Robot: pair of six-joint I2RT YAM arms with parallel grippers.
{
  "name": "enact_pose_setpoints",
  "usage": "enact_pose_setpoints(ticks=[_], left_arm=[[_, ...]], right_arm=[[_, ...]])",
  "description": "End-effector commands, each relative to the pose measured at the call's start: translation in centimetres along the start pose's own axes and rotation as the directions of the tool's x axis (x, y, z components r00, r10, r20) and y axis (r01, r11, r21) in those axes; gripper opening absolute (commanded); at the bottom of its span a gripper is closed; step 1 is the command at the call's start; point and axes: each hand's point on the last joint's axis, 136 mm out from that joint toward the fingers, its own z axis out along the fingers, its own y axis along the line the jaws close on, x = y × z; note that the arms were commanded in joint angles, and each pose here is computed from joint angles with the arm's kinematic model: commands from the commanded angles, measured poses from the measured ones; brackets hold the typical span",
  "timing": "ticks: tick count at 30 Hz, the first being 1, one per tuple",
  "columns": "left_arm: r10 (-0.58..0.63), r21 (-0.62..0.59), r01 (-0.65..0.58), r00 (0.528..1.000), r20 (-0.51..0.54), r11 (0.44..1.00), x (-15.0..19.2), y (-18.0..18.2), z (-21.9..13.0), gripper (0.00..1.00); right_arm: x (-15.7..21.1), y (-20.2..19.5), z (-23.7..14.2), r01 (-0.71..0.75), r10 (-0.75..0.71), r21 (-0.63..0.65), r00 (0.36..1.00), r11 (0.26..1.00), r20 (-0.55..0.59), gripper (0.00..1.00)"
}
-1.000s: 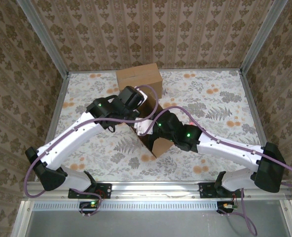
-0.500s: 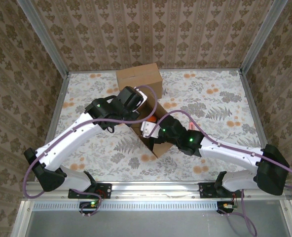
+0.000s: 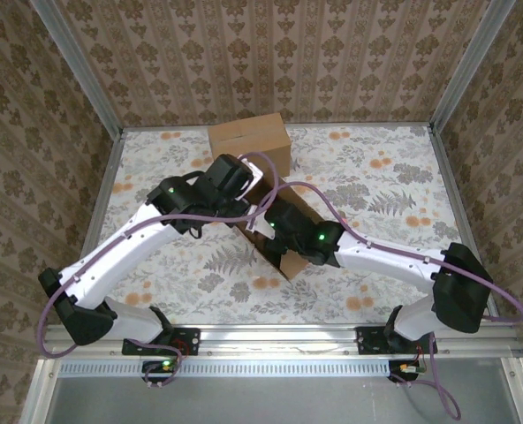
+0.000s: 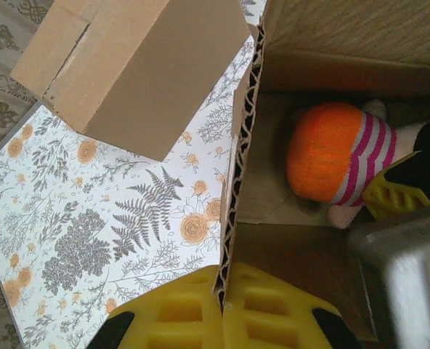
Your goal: Unpack the express box
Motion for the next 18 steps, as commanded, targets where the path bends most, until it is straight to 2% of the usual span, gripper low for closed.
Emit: enact_pose_setpoints(ticks=[1, 7, 12, 18], left_arm=[[-0.048, 0.016, 0.047, 0.996, 0.080, 0.999, -1.4, 0.4, -2.0, 0.00], [-0.047, 0.030, 0.045, 0.996, 0.079, 0.999, -1.1, 0.0, -1.6, 0.00], [-0.041, 0.046, 0.038, 0.997, 0.072, 0.998, -1.0, -0.5, -1.2, 0.00], [-0.040, 0.058, 0.036, 0.997, 0.066, 0.998, -1.2, -0.8, -0.7, 0.00]], right_arm=[[1.4, -1.5, 0.1, -0.141, 0.150, 0.080, 0.982, 0.987, -0.118, 0.01], [2.5, -1.8, 0.8, -0.269, 0.295, 0.149, 0.935, 0.952, -0.196, 0.45], [3.7, -1.2, 2.7, -0.285, 0.321, 0.168, 0.913, 0.944, -0.252, 0.63], [5.3, 0.1, 5.6, -0.294, 0.329, 0.153, 0.886, 0.944, -0.326, 0.74]])
